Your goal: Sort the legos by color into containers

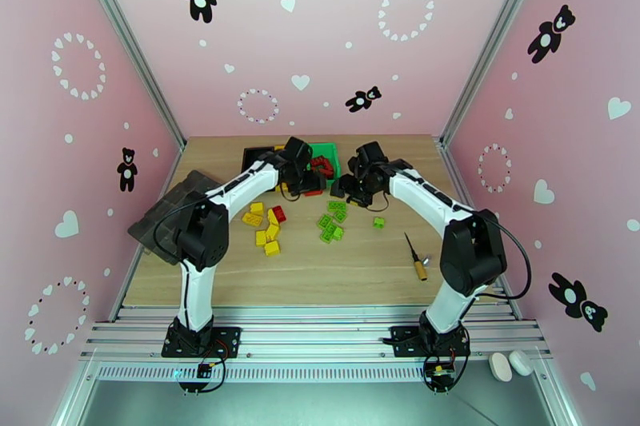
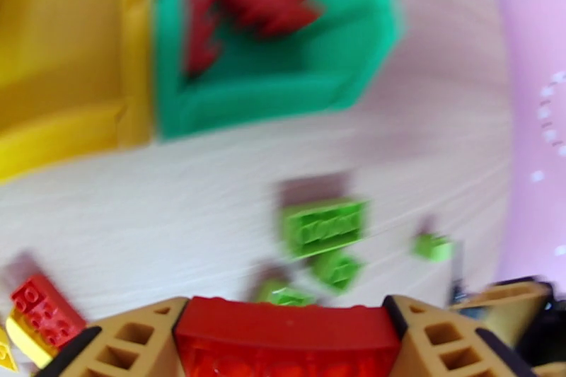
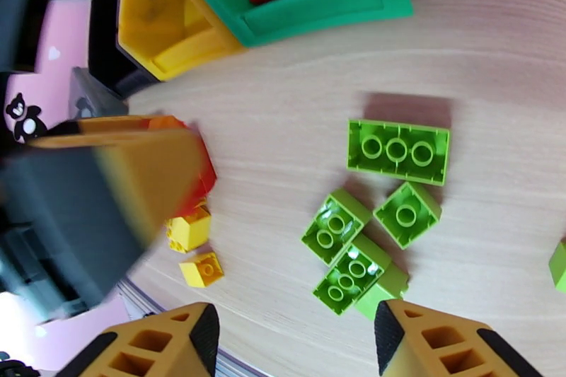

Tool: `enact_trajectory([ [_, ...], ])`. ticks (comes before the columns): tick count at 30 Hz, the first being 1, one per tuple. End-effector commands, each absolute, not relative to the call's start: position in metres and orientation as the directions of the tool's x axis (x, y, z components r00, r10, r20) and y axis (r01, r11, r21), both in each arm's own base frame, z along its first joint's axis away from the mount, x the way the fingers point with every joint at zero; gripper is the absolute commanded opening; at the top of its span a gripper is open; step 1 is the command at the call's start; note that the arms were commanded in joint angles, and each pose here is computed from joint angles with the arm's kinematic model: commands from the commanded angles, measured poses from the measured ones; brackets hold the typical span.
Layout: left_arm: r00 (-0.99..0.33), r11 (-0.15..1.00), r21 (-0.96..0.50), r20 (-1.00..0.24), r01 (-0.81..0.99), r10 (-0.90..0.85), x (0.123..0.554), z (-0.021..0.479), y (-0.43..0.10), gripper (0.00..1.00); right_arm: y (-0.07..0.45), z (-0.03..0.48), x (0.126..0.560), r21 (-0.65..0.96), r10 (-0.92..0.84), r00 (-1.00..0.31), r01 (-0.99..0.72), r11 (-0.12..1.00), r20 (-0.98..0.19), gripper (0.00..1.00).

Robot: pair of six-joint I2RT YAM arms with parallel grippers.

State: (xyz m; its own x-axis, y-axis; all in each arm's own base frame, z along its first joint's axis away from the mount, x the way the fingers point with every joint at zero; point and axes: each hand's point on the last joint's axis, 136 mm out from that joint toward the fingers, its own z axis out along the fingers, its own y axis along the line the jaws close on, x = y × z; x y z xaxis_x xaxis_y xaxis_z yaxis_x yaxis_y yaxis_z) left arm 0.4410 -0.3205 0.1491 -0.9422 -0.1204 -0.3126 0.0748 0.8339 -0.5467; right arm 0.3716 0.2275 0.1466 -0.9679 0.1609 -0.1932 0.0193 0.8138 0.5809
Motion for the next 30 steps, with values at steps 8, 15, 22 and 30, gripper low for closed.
enact_trajectory([
  [8, -0.920, 0.760, -0.650, -0.307, 0.016, -0.243, 0.520, 0.169, -0.336, 0.57, 0.207, 0.158, 0.385, 0.615, 0.206, -0.960, 0.046, 0.787, -0.192, 0.64],
  [15, -0.907, 0.740, -0.672, -0.309, -0.006, -0.288, 0.555, 0.162, -0.331, 0.80, 0.192, 0.163, 0.386, 0.610, 0.226, -0.955, 0.064, 0.790, -0.193, 0.64],
  [22, -0.888, 0.720, -0.690, -0.371, 0.068, -0.272, 0.555, 0.193, -0.333, 0.91, 0.189, 0.161, 0.381, 0.599, 0.219, -0.958, 0.065, 0.798, -0.187, 0.65],
  [30, -0.872, 0.807, -0.577, -0.452, 0.126, -0.187, 0.517, 0.220, -0.330, 0.88, 0.189, 0.160, 0.375, 0.591, 0.209, -0.960, 0.060, 0.805, -0.187, 0.63],
])
